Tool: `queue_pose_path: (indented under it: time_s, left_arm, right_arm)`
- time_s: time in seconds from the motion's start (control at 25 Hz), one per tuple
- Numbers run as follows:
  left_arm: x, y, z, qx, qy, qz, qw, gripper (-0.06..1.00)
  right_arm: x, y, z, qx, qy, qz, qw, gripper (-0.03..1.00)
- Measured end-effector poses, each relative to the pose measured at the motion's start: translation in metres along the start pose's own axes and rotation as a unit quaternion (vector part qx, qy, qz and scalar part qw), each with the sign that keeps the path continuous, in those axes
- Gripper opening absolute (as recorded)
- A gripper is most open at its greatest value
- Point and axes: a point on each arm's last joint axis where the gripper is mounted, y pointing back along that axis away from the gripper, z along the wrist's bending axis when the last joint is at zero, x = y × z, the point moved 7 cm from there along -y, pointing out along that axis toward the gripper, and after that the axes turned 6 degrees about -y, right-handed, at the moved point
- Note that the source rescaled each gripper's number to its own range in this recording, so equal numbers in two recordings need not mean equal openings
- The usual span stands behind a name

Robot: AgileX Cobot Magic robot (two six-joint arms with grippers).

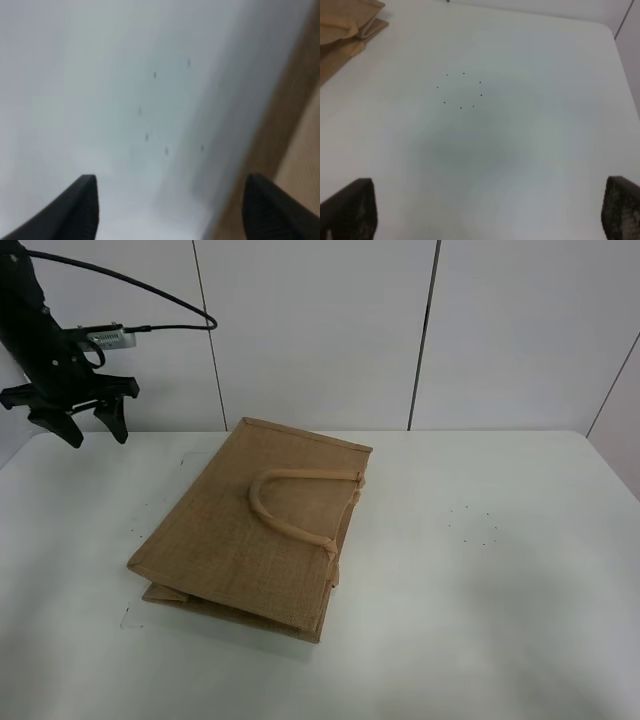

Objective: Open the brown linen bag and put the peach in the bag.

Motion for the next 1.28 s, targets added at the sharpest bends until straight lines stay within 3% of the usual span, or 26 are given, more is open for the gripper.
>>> queue_pose_path:
  time_s: [0.24, 0.52, 0.76, 1.0, 1.12, 1.28]
  left_arm:
    - [0.064, 0.061, -0.011, 0.011, -0.010, -0.031, 0.999, 0.83]
    - [0.162, 0.101, -0.018, 0.009, -0.014, -0.068, 0.998, 0.83]
    - [0.245, 0.092, -0.022, 0.008, -0.014, -0.078, 0.997, 0.83]
    - [0.318, 0.052, -0.024, 0.008, -0.014, -0.077, 0.997, 0.83]
    - [0.333, 0.046, -0.024, 0.004, -0.016, -0.134, 0.991, 0.83]
    - [0.336, 0.059, -0.025, 0.000, -0.019, -0.234, 0.972, 0.83]
  right_arm:
    - [0.000, 0.000, 0.000, 0.000, 0.000, 0.000, 1.000, 1.00]
    - [0.000, 0.000, 0.000, -0.001, -0.001, 0.000, 1.000, 1.00]
    - [0.000, 0.000, 0.000, -0.001, -0.001, 0.000, 1.000, 1.00]
    - [0.000, 0.000, 0.001, -0.004, -0.003, 0.000, 1.000, 1.00]
    - [0.000, 0.000, 0.001, -0.005, -0.003, 0.000, 1.000, 1.00]
    - [0.000, 0.000, 0.001, -0.005, -0.003, 0.000, 1.000, 1.00]
